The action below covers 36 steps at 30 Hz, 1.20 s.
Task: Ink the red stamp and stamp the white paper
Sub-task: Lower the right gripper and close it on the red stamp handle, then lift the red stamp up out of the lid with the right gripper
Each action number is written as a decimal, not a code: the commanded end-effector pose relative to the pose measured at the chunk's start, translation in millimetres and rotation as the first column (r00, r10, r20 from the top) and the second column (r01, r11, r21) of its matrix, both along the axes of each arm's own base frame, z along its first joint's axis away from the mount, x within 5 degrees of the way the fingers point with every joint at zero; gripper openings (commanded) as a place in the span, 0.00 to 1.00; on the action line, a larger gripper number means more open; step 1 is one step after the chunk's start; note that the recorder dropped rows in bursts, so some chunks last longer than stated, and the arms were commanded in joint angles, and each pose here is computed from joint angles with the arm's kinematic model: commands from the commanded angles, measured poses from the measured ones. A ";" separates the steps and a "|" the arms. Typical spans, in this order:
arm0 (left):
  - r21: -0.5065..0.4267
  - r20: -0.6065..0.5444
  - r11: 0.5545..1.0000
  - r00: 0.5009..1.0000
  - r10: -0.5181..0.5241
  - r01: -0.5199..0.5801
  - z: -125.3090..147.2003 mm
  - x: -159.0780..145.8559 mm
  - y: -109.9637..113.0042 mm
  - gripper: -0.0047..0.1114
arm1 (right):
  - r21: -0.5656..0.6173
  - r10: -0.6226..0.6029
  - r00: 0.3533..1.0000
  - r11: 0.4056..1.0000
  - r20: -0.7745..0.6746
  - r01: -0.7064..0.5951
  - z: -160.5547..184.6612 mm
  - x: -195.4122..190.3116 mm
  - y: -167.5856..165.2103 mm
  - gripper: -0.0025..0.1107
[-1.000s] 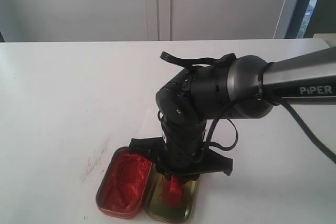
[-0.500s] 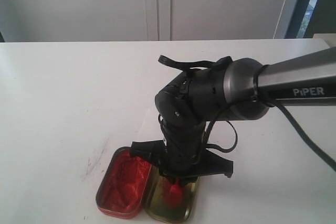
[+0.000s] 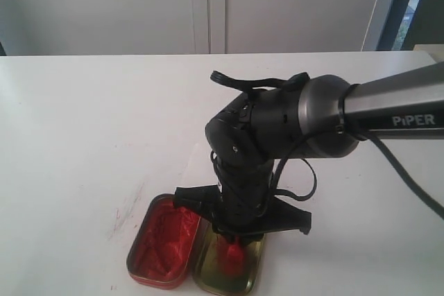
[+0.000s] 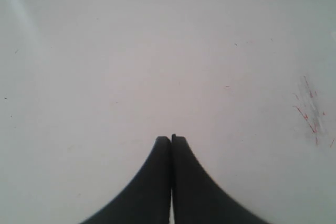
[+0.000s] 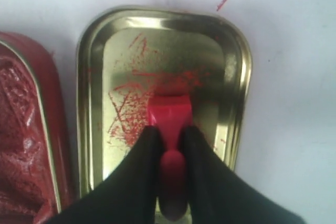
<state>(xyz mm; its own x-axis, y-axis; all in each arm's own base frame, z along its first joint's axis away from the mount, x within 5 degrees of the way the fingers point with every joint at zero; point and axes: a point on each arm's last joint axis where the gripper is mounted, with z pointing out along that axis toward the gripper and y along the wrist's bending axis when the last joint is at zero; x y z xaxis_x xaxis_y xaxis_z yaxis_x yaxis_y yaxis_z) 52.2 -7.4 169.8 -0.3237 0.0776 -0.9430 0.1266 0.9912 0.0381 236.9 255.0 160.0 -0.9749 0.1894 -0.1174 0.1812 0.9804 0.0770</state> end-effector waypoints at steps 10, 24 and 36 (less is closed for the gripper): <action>0.001 0.001 1.000 1.000 0.001 -0.001 -1.3 -0.2 0.1 0.04 | 0.023 0.220 0.959 0.973 0.179 -0.228 54.5 -3.7 -9.4 0.02; 0.001 0.001 1.000 1.000 0.001 -0.001 -1.3 -0.2 0.1 0.04 | -0.124 0.408 0.875 0.913 0.261 -0.389 59.7 4.3 -14.8 0.02; 0.001 0.001 1.000 1.000 0.001 -0.001 -1.3 -0.2 0.1 0.04 | -0.164 0.567 0.786 0.824 0.248 -0.543 64.6 12.3 -18.4 0.02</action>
